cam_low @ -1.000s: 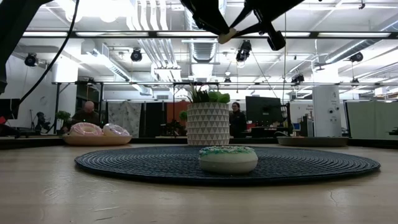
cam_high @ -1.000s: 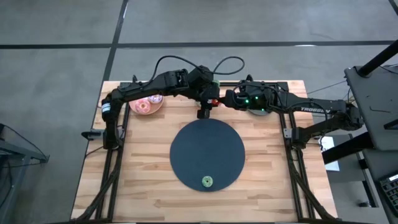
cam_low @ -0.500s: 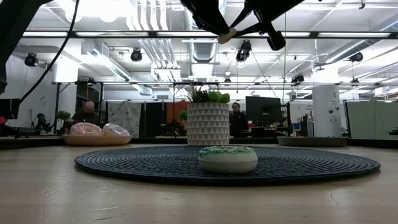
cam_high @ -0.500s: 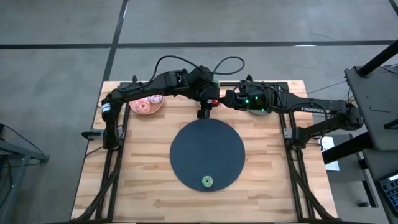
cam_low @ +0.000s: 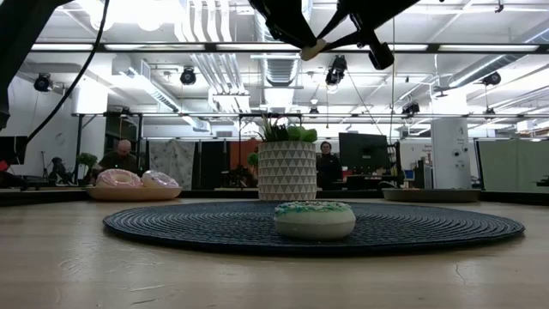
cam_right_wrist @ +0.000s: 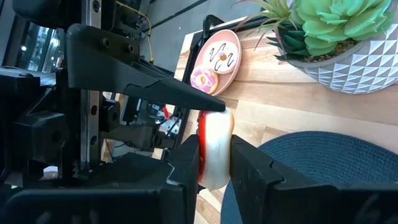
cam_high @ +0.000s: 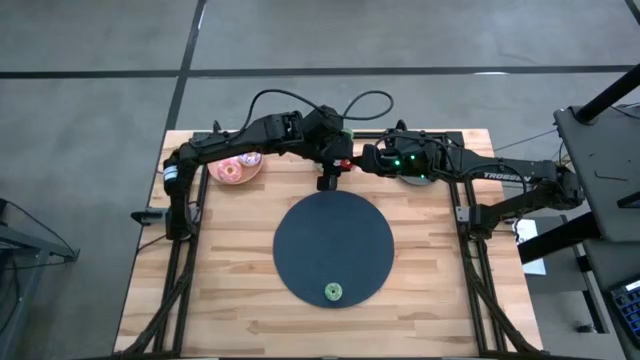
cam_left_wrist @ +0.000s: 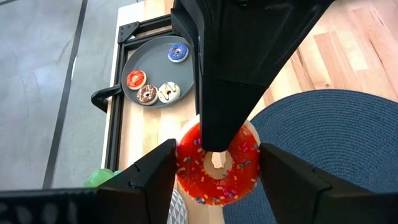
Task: Pick & Place donuts
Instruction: Put the small red donut on the gray plate
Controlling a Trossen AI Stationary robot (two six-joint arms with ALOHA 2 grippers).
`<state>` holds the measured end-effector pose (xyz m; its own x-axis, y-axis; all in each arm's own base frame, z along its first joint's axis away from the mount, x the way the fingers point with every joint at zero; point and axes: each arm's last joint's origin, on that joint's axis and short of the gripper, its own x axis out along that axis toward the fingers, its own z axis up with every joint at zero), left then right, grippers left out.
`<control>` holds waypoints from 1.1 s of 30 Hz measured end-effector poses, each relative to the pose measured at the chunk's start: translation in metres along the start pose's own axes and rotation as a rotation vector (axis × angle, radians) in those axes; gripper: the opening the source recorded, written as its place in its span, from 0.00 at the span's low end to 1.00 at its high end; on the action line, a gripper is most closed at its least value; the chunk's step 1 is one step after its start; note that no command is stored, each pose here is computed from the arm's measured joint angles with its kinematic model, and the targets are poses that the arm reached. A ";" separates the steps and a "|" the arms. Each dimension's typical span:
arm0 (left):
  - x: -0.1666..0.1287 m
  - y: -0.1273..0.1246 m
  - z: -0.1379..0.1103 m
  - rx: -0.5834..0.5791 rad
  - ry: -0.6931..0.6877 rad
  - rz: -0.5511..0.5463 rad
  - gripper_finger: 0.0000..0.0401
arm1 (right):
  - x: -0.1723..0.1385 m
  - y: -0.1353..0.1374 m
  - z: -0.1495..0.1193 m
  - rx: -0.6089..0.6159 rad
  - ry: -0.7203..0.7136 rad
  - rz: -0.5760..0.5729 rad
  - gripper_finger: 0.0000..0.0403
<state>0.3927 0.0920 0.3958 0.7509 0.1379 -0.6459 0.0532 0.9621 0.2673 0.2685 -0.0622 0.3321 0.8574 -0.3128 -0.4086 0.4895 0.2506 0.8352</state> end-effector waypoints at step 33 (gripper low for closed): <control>0.000 0.000 0.000 -0.007 0.000 0.000 0.48 | 0.000 0.000 0.000 0.004 -0.006 -0.002 0.19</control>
<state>0.3926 0.0921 0.3959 0.7510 0.1382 -0.6457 0.0486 0.9636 0.2627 0.2685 -0.0623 0.3322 0.8556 -0.3186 -0.4080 0.4904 0.2466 0.8359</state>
